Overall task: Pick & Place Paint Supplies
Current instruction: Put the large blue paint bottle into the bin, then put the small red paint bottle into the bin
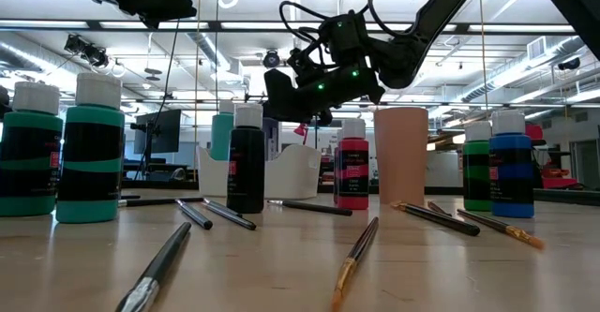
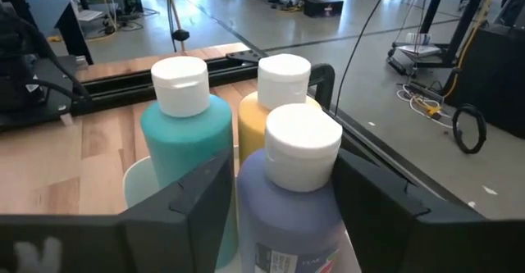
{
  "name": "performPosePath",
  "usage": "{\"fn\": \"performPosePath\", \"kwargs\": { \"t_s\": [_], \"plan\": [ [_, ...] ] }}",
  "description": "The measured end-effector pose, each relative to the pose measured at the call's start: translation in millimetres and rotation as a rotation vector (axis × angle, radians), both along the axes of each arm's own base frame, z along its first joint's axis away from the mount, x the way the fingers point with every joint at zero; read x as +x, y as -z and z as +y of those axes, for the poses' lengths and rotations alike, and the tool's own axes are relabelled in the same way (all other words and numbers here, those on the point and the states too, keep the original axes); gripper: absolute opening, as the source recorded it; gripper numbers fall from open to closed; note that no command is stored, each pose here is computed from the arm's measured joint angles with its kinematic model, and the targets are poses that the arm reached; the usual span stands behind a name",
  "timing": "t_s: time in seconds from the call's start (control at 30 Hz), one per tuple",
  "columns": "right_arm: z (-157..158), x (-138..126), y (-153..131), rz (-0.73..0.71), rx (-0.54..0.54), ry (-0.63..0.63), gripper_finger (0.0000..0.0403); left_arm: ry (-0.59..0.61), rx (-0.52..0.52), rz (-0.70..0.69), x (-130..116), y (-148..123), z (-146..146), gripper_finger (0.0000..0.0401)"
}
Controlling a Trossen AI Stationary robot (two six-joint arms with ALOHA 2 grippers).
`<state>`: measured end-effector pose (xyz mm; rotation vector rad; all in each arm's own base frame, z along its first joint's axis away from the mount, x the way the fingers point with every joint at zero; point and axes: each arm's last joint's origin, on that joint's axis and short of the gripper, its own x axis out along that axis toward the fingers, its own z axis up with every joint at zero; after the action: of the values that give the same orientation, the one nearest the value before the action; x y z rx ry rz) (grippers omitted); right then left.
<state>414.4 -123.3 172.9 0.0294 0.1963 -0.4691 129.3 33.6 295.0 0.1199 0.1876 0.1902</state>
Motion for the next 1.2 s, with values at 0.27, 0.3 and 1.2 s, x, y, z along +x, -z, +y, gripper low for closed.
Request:
{"fn": "performPosePath", "kwargs": {
  "t_s": [0.27,0.3,1.2],
  "plan": [
    [1,0,0,0.012,-0.020,-0.005,0.0218,0.000,0.000,0.000,0,0,0,0.0139],
    [1,0,0,0.015,-0.026,-0.008,0.0219,0.000,0.000,0.000,0,0,0,0.0139],
    [99,-57,-48,0.603,0.143,-0.386,0.0227,0.000,0.000,0.000,0,0,0,0.0139]
  ]
}}
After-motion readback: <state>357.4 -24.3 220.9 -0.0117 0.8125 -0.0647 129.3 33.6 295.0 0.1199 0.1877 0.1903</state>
